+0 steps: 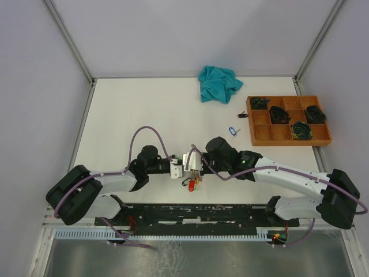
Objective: Put the keys on the keyring
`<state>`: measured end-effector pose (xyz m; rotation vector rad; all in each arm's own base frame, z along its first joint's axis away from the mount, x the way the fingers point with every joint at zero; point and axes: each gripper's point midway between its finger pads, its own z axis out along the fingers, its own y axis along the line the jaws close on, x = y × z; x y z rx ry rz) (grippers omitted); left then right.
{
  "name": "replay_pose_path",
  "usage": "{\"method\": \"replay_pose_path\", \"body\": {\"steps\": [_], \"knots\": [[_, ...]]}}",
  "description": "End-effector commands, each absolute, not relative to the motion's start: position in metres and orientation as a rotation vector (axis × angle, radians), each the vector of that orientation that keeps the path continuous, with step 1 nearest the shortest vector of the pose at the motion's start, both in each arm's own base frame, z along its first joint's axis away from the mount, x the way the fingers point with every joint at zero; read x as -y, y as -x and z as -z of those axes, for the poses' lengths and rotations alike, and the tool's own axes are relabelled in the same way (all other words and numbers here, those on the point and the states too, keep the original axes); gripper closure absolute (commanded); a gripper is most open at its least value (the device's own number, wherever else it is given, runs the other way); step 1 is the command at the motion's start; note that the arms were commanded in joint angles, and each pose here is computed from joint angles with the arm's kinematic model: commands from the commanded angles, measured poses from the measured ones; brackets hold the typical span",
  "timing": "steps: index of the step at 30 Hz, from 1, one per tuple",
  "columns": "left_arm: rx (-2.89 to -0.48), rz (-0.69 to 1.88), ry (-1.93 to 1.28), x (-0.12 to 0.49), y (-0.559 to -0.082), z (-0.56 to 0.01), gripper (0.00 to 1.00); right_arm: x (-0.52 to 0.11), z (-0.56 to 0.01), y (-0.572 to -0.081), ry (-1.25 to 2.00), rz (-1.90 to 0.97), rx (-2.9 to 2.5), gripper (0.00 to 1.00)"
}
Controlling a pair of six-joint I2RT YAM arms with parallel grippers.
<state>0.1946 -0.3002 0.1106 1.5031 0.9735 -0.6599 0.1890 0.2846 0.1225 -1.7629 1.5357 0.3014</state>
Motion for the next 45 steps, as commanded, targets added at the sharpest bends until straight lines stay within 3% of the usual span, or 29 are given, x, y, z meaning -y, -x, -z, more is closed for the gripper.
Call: {"method": "replay_pose_path", "body": {"steps": [1, 45], "knots": [[-0.848, 0.648, -1.474, 0.309, -0.195, -0.14, 0.97, -0.3, -0.144, -0.196, 1.726, -0.303, -1.47, 0.99], [-0.872, 0.675, -1.464, 0.31, -0.195, -0.14, 0.97, -0.297, -0.144, -0.189, 1.744, -0.326, -1.469, 0.99]]}}
